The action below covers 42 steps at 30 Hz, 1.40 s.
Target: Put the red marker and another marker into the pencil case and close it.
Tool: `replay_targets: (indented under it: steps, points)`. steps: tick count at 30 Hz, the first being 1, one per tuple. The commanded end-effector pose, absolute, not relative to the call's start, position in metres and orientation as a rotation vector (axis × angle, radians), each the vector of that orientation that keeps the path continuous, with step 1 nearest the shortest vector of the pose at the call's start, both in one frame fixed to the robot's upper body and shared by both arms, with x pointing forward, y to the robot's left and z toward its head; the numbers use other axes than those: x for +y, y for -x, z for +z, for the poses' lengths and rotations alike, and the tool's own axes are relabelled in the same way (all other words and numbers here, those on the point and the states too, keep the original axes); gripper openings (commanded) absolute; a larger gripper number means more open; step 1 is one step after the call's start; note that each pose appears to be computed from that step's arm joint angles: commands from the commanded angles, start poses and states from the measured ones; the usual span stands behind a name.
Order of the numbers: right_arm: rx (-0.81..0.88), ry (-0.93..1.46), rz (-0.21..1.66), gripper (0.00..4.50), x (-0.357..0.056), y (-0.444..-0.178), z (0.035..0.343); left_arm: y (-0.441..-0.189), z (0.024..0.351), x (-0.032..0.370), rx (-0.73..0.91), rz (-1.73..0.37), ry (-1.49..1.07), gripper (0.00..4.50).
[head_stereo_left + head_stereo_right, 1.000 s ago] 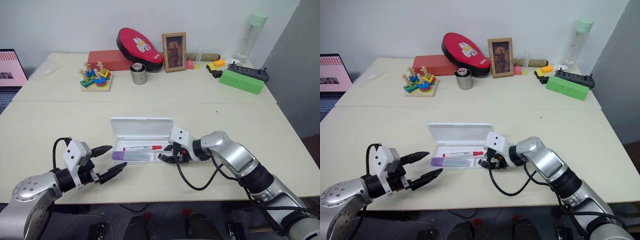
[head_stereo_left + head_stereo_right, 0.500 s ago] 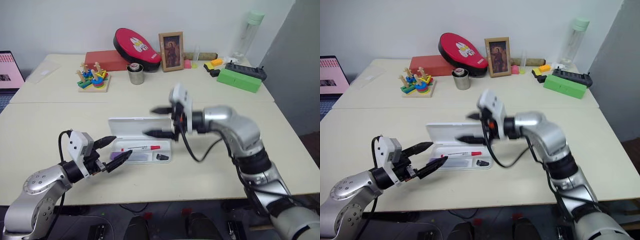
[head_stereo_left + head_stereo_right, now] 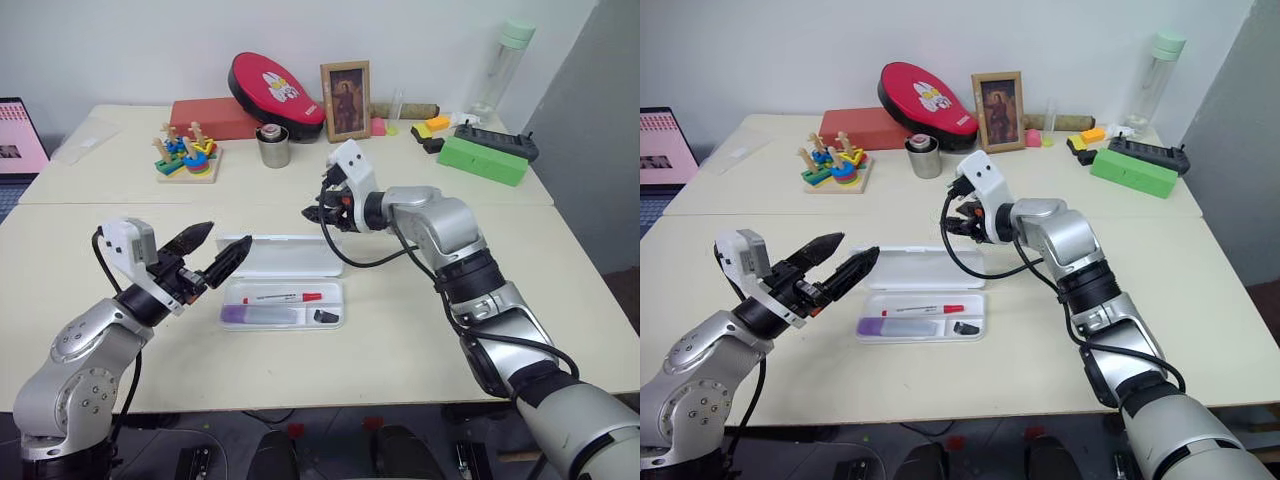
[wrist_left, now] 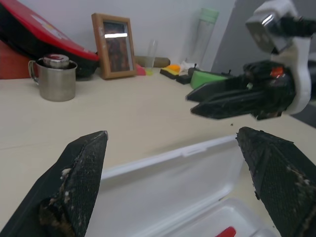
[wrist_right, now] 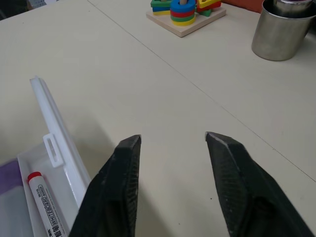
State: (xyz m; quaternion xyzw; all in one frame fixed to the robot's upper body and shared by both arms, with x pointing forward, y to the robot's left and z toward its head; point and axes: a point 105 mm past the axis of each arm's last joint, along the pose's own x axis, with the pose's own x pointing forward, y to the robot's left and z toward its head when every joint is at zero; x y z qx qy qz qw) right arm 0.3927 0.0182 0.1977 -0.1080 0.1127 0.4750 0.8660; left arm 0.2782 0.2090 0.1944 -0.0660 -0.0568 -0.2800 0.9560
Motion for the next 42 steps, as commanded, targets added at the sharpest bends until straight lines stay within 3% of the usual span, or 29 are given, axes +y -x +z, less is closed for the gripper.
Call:
replay_targets:
  steps: [1,6,17,23,31,37,42]
  points:
    - [0.186,0.284,1.049,1.10,0.026,-0.383,0.209,-0.268,0.205,0.207,-0.133,-0.609,0.112,4.50]
    - [0.203,0.343,1.143,0.02,0.031,-0.364,0.200,-0.264,0.199,0.211,-0.090,-0.631,0.094,4.50]
    - [0.238,0.444,1.307,0.02,0.035,-0.323,0.176,-0.250,0.183,0.219,0.022,-0.699,0.037,4.50]
    - [0.309,0.570,1.404,0.02,0.034,-0.295,0.134,-0.236,0.169,0.221,0.122,-0.759,0.007,4.50]
    - [0.434,0.618,1.321,0.02,0.025,-0.307,0.090,-0.232,0.163,0.220,0.166,-0.792,-0.015,4.50]
    - [0.385,0.457,1.340,0.02,0.027,-0.309,0.112,-0.236,0.164,0.223,0.162,-0.765,-0.027,4.50]
    - [0.146,0.224,1.264,0.02,0.011,-0.325,0.165,-0.260,0.166,0.240,0.110,-0.602,-0.011,4.50]
